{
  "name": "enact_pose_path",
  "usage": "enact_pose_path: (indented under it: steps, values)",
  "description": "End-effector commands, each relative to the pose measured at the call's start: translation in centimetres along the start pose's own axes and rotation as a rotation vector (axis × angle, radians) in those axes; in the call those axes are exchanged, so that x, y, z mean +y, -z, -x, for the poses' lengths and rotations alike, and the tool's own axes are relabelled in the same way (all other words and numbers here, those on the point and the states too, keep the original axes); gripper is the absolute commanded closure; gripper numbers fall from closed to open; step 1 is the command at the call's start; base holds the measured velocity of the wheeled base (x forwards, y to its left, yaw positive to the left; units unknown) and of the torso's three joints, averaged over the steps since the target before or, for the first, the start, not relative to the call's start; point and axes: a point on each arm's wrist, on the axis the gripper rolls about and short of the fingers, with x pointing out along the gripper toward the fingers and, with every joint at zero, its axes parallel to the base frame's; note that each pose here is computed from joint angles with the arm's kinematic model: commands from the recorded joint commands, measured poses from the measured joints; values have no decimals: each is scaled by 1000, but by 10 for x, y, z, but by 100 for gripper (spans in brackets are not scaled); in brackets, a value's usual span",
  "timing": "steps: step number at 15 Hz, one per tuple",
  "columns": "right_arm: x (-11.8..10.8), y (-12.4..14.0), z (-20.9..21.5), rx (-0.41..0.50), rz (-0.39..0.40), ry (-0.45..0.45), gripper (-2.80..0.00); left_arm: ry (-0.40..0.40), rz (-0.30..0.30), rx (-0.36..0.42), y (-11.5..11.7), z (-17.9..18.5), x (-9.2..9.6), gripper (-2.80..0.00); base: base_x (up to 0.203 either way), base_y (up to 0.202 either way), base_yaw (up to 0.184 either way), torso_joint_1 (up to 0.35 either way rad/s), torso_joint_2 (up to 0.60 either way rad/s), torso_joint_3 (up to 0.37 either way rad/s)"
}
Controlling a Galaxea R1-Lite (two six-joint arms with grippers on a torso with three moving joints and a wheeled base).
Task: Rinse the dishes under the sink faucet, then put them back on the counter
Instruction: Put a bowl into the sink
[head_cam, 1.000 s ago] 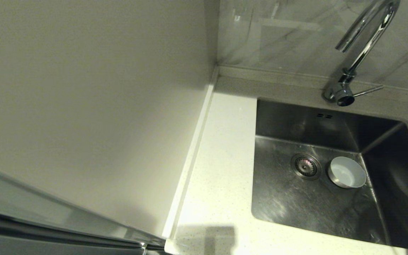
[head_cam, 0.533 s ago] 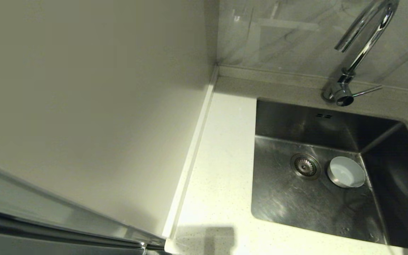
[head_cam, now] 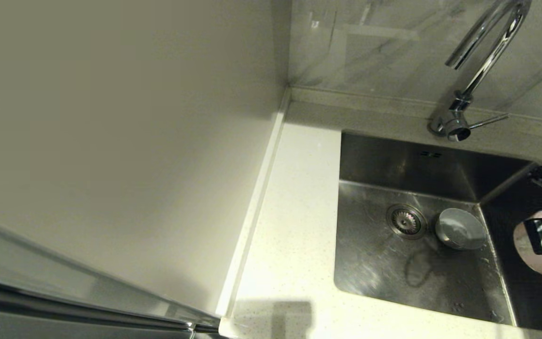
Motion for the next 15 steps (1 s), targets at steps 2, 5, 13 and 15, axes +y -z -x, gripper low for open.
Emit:
enact_pose_path:
  steps: [2, 5, 13, 15]
  values:
    - [46, -9, -12, -15, 83, -27, 0, -1, 0, -4, 0, 0, 0, 0, 0, 0, 0, 0, 0, 0]
    - [72, -17, -62, 15, 95, 24, 0, 1, 1, -4, 0, 0, 0, 0, 0, 0, 0, 0, 0, 0]
    - [130, -9, -148, 6, 128, 108, 0, -1, 1, -4, 0, 0, 0, 0, 0, 0, 0, 0, 0, 0]
    - [138, -5, -163, 12, 144, 127, 0, 0, 0, -4, 0, 0, 0, 0, 0, 0, 0, 0, 0, 0]
